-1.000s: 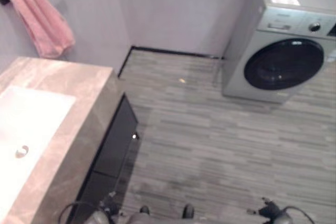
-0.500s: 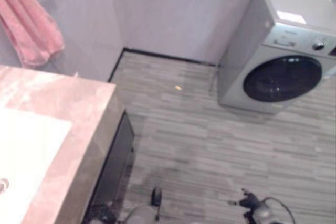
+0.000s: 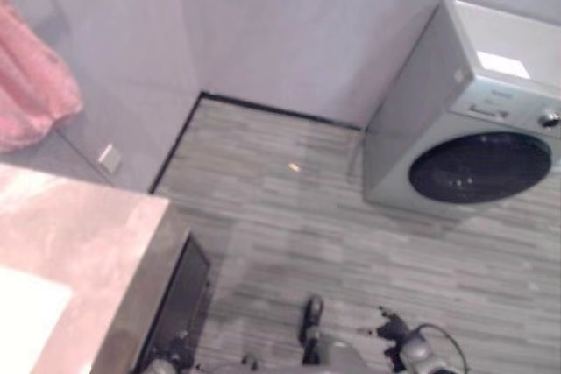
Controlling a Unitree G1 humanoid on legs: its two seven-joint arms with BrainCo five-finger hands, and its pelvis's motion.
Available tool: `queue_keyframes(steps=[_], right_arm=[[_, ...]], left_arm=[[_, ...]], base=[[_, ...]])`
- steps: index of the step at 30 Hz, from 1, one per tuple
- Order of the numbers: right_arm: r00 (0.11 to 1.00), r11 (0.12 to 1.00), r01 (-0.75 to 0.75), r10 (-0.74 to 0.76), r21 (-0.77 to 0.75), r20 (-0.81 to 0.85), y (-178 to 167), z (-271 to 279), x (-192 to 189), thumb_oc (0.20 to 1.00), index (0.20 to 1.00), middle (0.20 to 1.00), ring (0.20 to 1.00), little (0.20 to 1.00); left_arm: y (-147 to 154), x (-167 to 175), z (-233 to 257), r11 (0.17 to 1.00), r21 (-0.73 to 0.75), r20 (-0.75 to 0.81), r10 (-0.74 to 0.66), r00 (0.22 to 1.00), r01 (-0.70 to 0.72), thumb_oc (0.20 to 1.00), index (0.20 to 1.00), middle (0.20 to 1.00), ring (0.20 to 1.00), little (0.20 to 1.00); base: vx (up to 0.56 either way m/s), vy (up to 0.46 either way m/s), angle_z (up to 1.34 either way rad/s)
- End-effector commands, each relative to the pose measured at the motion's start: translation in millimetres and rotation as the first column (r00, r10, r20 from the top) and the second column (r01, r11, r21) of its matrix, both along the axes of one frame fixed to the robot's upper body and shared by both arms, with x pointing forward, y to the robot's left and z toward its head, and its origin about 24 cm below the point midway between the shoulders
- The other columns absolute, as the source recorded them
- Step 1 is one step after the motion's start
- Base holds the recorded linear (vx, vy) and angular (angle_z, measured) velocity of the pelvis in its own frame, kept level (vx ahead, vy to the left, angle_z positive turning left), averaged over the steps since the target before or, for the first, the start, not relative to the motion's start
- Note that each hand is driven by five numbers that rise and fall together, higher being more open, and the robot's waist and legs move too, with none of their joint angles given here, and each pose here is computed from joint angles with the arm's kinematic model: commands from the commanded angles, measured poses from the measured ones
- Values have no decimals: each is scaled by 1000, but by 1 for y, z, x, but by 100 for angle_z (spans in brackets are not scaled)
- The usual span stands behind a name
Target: Put brush and paste in cup on sink, flatten towel.
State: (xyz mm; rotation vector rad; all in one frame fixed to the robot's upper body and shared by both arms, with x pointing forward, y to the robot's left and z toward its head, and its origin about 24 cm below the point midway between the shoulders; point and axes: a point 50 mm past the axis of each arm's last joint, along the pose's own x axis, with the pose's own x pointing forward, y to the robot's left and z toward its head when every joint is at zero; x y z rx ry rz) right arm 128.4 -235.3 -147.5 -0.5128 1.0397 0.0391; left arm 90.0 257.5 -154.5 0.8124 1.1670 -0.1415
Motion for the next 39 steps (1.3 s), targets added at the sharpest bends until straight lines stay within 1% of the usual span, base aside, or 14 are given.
queue_keyframes(steps=[1, 5, 7, 9, 11, 15, 20, 21, 23, 26, 30, 32, 35, 39], right_arm=[[996, 997, -31, 37, -68, 85, -20, 14, 16, 1000, 1000, 1000, 1000, 1000], [986, 992, -28, 48, -127, 159, -36, 30, 36, 1000, 1000, 1000, 1000, 1000], [984, 992, -22, 44, -128, 174, -38, 32, 37, 1000, 1000, 1000, 1000, 1000], [975, 986, -77, 105, -145, 194, -34, 35, 43, 1000, 1000, 1000, 1000, 1000], [972, 983, -96, 126, -154, 198, -33, 36, 46, 1000, 1000, 1000, 1000, 1000], [955, 982, -152, 175, -112, 242, -10, 38, 63, 1000, 1000, 1000, 1000, 1000], [954, 987, -142, 156, -73, 255, 2, 36, 64, 1000, 1000, 1000, 1000, 1000], [949, 983, -167, 180, -69, 258, 6, 36, 65, 1000, 1000, 1000, 1000, 1000], [947, 983, -166, 181, -76, 267, 6, 37, 66, 1000, 1000, 1000, 1000, 1000], [946, 980, -196, 201, -46, 255, 14, 34, 61, 1000, 1000, 1000, 1000, 1000], [946, 974, -220, 228, -61, 231, 11, 31, 54, 1000, 1000, 1000, 1000, 1000], [941, 967, -247, 256, -68, 222, 14, 30, 53, 1000, 1000, 1000, 1000, 1000], [944, 962, -259, 270, -83, 189, 6, 28, 45, 1000, 1000, 1000, 1000, 1000], [945, 962, -249, 266, -110, 189, -3, 31, 48, 1000, 1000, 1000, 1000, 1000]], left_arm=[[20, 24, 13, 998, 60, 75, -12, 997, 7, 1000, 1000, 1000, 1000, 1000], [12, 49, 20, 991, 69, 131, -120, 984, 112, 1000, 1000, 1000, 1000, 1000], [13, 47, 20, 992, 72, 137, -114, 984, 105, 1000, 1000, 1000, 1000, 1000], [11, 33, 15, 994, 62, 115, -96, 989, 90, 1000, 1000, 1000, 1000, 1000], [11, 31, 14, 995, 61, 110, -90, 990, 83, 1000, 1000, 1000, 1000, 1000], [19, 15, 12, 994, 92, 92, -61, 994, 53, 1000, 1000, 1000, 1000, 1000], [24, 15, 15, 994, 101, 104, -42, 994, 32, 1000, 1000, 1000, 1000, 1000], [27, 24, 19, 994, 107, 142, -49, 989, 34, 1000, 1000, 1000, 1000, 1000], [26, 27, 20, 993, 110, 147, -68, 987, 52, 1000, 1000, 1000, 1000, 1000], [30, 39, 26, 993, 116, 204, -48, 978, 25, 1000, 1000, 1000, 1000, 1000], [20, 60, 29, 989, 114, 235, -120, 965, 95, 1000, 1000, 1000, 1000, 1000], [19, 59, 29, 984, 129, 219, -149, 964, 123, 1000, 1000, 1000, 1000, 1000], [20, 59, 29, 991, 110, 246, -97, 965, 71, 1000, 1000, 1000, 1000, 1000], [17, 65, 31, 991, 106, 265, -104, 959, 78, 1000, 1000, 1000, 1000, 1000]], base=[[306, -376, 32], [266, -112, 40], [380, 66, 24], [472, 55, 14], [263, 19, -9], [641, 165, -36], [432, 284, -6], [220, 131, 56], [333, 120, 87], [438, -10, 86], [377, -206, 117], [428, -358, 188], [357, -384, 152], [105, -212, 114]])
